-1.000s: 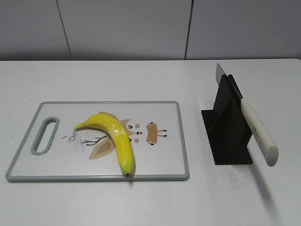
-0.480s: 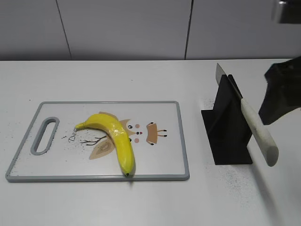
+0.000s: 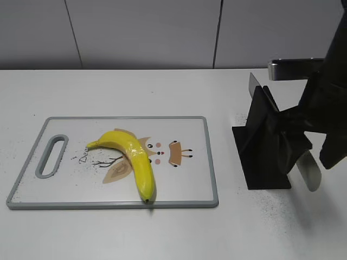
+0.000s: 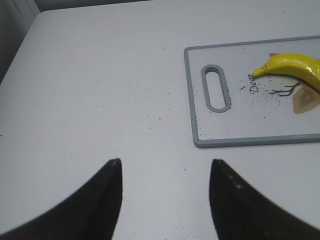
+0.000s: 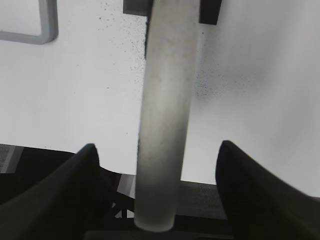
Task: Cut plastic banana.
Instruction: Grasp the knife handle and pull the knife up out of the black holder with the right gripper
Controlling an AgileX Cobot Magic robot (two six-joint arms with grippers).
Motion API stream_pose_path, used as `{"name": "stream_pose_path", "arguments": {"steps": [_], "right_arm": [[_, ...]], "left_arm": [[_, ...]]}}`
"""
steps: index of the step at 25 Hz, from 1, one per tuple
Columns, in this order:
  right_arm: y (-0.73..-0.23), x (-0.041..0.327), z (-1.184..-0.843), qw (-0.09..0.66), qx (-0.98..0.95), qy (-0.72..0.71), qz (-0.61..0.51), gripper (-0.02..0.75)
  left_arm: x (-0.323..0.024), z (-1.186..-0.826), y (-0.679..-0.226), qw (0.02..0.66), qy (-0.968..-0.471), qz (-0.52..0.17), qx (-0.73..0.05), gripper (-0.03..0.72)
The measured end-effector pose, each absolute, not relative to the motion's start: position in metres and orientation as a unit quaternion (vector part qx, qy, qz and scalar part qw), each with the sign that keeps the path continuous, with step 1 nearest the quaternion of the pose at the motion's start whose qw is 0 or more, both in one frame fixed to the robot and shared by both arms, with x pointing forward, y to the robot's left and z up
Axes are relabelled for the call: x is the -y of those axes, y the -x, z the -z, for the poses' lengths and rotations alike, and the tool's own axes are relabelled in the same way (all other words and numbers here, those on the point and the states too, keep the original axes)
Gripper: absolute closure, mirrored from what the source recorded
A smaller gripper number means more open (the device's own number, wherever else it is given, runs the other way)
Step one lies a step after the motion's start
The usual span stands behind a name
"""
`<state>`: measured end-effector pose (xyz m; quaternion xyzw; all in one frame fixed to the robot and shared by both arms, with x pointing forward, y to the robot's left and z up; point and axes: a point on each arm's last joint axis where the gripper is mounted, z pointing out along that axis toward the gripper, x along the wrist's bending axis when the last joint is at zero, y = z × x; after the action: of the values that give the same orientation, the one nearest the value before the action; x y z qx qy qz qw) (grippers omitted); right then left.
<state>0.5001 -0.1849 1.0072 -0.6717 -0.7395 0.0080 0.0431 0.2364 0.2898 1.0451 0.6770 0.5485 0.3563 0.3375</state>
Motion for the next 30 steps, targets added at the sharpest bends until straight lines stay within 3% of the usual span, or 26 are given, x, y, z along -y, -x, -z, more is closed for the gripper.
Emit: {"name": "stream_pose_path", "arguments": {"steps": [11, 14, 17, 18, 30], "right_arm": [[-0.508, 0.182, -0.991, 0.047, 0.733, 0.678, -0.019, 0.268], [-0.509, 0.181, -0.986, 0.051, 0.732, 0.679, -0.027, 0.374], [-0.510, 0.181, -0.984, 0.051, 0.731, 0.680, -0.030, 0.561], [-0.510, 0.181, -0.984, 0.050, 0.729, 0.682, -0.031, 0.575], [-0.506, 0.183, -0.999, 0.039, 0.725, 0.687, -0.008, 0.575]], "left_arm": [[-0.290, -1.045, -0.236, 0.338, -0.677, -0.356, -0.548, 0.168], [-0.290, -1.045, -0.236, 0.338, -0.677, -0.356, -0.548, 0.168], [-0.290, -1.045, -0.236, 0.338, -0.677, -0.356, -0.548, 0.168], [-0.290, -1.045, -0.236, 0.338, -0.677, -0.356, -0.548, 0.168], [-0.290, -1.045, -0.236, 0.338, -0.677, -0.356, -0.548, 0.168]]}}
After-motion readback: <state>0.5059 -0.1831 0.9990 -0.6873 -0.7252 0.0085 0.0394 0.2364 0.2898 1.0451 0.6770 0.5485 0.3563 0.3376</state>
